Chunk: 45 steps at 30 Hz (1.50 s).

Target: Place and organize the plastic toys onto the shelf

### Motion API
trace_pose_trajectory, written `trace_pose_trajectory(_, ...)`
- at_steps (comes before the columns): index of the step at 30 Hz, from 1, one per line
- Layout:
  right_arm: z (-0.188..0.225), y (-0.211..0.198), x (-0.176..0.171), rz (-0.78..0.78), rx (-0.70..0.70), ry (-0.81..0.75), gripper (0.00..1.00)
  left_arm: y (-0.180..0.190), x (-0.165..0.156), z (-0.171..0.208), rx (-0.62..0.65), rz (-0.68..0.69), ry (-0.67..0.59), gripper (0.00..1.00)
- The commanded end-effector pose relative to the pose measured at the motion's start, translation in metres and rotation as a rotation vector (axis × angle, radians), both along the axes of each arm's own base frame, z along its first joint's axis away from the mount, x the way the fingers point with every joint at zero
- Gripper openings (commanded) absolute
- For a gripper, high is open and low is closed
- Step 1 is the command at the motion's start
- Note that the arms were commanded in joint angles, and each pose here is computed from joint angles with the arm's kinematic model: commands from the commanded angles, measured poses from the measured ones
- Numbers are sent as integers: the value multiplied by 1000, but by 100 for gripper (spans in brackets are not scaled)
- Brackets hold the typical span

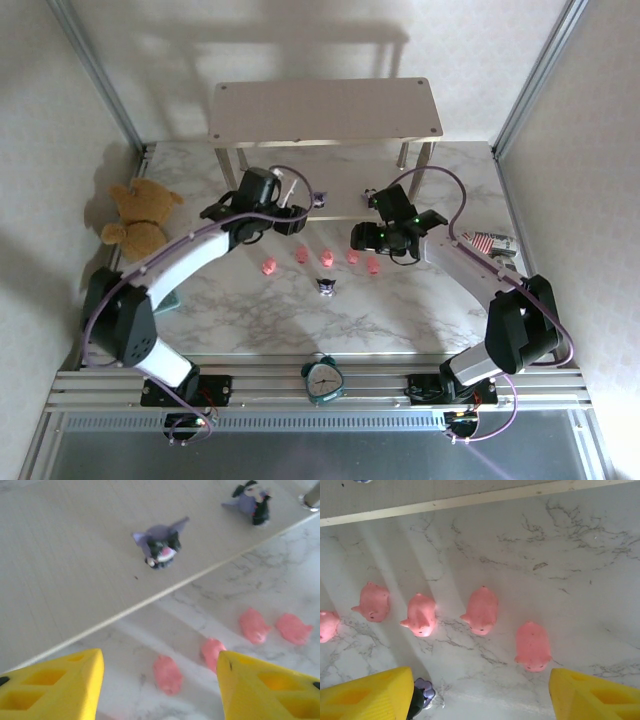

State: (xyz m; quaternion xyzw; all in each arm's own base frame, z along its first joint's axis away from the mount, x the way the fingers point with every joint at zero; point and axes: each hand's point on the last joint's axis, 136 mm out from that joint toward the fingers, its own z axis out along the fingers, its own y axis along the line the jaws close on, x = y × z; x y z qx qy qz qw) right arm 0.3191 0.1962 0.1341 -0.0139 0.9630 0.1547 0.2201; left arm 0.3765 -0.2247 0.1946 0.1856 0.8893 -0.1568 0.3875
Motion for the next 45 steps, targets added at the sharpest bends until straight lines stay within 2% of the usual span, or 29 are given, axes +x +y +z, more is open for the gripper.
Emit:
trace_pose_trajectory(1,3,-8,-8,-14,-6,6,73,-14,-35,-3,-29,-3,6,61)
trace_pose_trajectory(6,13,-13,-14,-24,6,-14,73,-38,-85,-20,-61,-62,1,61)
trace_pose_trajectory(12,29,-18,-19,-31,17,-49,73,-50,-109,-46,-107,-105,51,62)
trace_pose_trajectory(20,40,-22,-26,-47,40,-72,73,-61,-109,-73,-87,-152,81,62)
trace_pose_trajectory(34,42,-27,-28,-62,31,-78,73,-68,-110,-125,28,-213,168,61)
trace_pose_trajectory(45,37,-29,-27,-67,13,-72,73,-77,-108,-137,31,-239,197,61)
